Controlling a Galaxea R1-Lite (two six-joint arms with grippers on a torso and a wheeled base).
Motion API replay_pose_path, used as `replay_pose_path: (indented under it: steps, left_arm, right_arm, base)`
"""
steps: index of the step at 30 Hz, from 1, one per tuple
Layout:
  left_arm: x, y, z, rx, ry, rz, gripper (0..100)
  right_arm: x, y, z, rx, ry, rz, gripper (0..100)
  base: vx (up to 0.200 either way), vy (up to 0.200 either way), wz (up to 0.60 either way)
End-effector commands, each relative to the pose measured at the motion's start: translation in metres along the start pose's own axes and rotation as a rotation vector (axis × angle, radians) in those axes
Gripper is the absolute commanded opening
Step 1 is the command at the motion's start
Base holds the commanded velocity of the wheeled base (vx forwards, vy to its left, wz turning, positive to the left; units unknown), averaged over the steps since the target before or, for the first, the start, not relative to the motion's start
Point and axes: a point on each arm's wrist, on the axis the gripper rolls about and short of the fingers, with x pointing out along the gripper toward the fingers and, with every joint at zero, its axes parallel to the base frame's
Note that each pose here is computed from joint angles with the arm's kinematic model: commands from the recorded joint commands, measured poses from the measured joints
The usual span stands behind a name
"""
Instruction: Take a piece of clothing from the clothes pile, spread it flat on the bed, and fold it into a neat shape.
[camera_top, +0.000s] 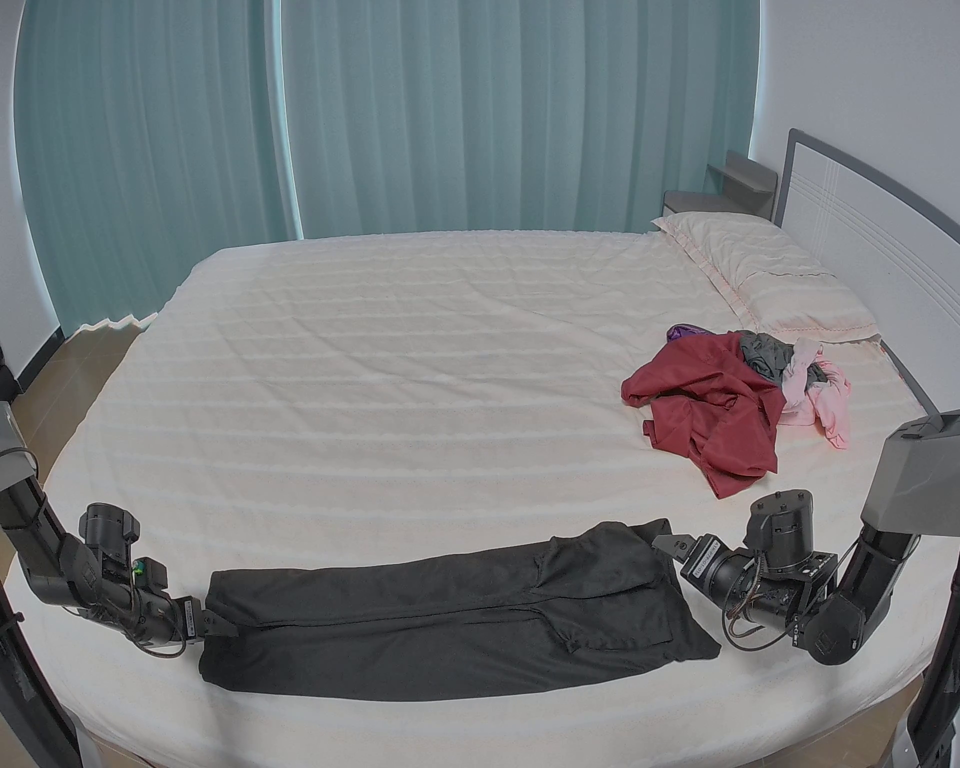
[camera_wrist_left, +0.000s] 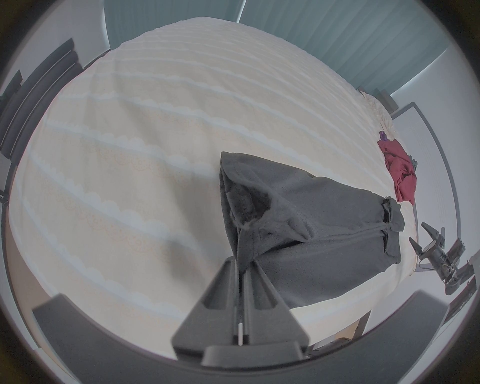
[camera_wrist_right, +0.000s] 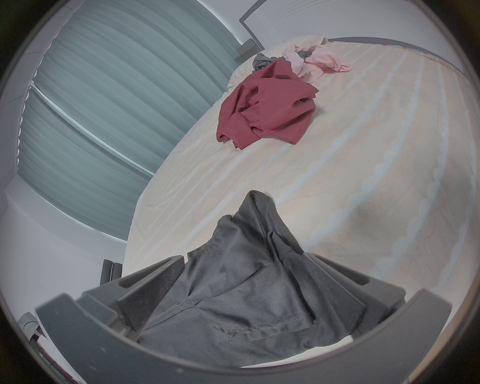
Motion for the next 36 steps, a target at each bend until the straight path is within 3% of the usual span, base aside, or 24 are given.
replay_pose_path:
  steps: [1, 6, 12, 15, 24, 27, 36]
  left_arm:
    - [0.001, 0.002, -0.007, -0.002, 0.02, -0.001, 100]
    - [-0.009, -0.002, 0.001, -0.003, -0.033, -0.064, 100]
    - [-0.008, -0.008, 0.025, -0.088, -0.094, -0.081, 100]
    - [0.006, -0.008, 0.027, -0.081, -0.072, -0.063, 100]
    - [0.043, -0.015, 0.017, -0.031, -0.044, -0.013, 100]
    - [0.051, -0.017, 0.016, -0.007, -0.083, 0.006, 100]
    - [0.052, -0.023, 0.006, 0.03, -0.081, -0.01, 100]
  right_arm:
    - [0.0, -0.001, 0.0, 0.0, 0.002, -0.004, 100]
    - [0.001, 0.0, -0.001, -0.001, 0.002, -0.002, 100]
    - [0.001, -0.001, 0.0, 0.0, 0.001, -0.003, 100]
    - [0.0, 0.0, 0.0, 0.0, 0.0, -0.001, 100]
    - [0.001, 0.0, -0.001, -0.001, 0.002, -0.002, 100]
    - [0.0, 0.0, 0.0, 0.0, 0.0, -0.001, 100]
    - [0.0, -0.001, -0.001, -0.003, 0.004, -0.002, 100]
  base:
    - [0.0, 0.0, 0.0]
    - [0.0, 0.0, 0.0]
    - [0.0, 0.0, 0.0]
    - [0.0, 0.0, 0.0]
    - [0.0, 0.0, 0.0]
    - [0.0, 0.0, 0.0]
    - [0.0, 0.0, 0.0]
